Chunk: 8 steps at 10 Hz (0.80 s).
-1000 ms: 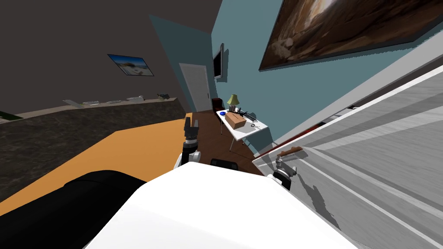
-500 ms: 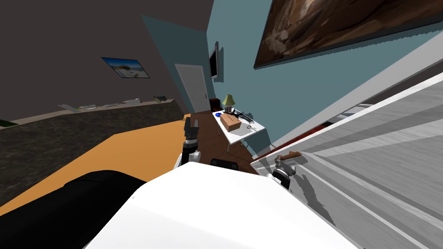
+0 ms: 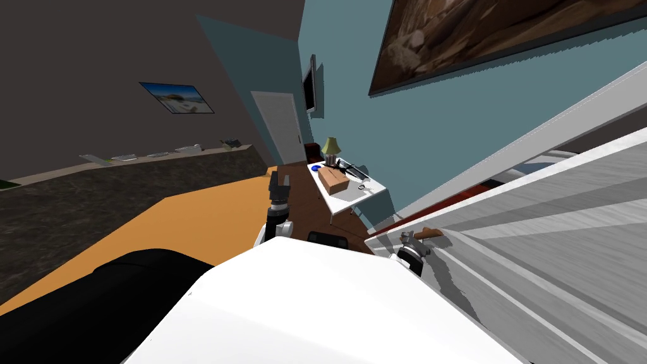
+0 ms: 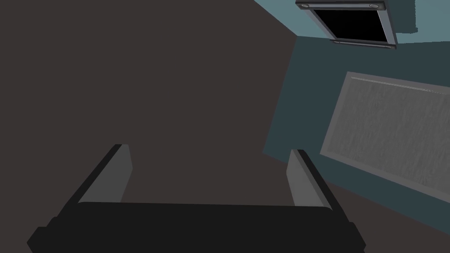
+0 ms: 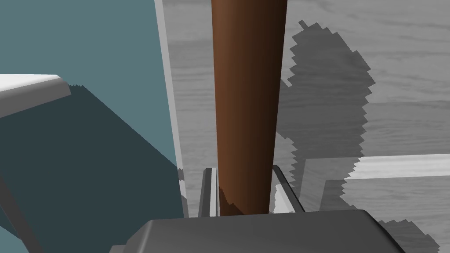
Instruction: Pull the door open
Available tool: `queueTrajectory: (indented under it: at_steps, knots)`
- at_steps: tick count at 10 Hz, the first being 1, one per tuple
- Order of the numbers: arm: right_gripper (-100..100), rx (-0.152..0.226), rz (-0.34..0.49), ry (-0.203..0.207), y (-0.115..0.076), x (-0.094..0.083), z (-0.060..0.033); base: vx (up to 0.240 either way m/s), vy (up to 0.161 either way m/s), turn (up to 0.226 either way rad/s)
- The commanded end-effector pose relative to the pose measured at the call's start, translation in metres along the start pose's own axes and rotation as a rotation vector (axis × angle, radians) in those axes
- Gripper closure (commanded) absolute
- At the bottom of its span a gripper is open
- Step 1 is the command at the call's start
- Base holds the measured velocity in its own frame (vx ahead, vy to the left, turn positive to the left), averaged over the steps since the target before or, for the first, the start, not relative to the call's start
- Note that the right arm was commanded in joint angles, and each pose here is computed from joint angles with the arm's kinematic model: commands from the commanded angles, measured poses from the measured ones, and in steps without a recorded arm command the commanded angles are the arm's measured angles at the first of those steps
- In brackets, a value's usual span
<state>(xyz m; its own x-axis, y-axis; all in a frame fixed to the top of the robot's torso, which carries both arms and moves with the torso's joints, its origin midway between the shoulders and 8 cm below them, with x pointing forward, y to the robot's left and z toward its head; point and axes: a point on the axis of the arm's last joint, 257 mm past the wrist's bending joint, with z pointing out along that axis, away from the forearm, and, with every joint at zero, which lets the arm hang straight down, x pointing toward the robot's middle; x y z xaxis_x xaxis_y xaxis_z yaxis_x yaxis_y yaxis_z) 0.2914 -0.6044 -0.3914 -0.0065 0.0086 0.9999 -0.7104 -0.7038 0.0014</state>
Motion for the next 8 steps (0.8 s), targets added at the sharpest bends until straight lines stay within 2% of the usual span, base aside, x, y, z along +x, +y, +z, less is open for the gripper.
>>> queueTrajectory:
  at_steps: [1, 4, 5, 6, 8]
  knots:
    - [100, 0.000, -0.001, 0.000, 0.000, 0.000, -0.0004, -0.020, 0.020, 0.000]
    - [100, 0.000, -0.001, 0.000, 0.000, 0.000, -0.0004, -0.006, 0.006, 0.000]
    - [100, 0.025, 0.000, -0.008, -0.008, -0.003, -0.0014, -0.131, -0.008, 0.058]
    - [100, 0.032, 0.000, -0.008, -0.010, -0.002, -0.0012, -0.201, 0.023, 0.069]
    - [100, 0.064, 0.000, -0.007, -0.019, -0.002, -0.0006, -0.194, 0.075, 0.047]
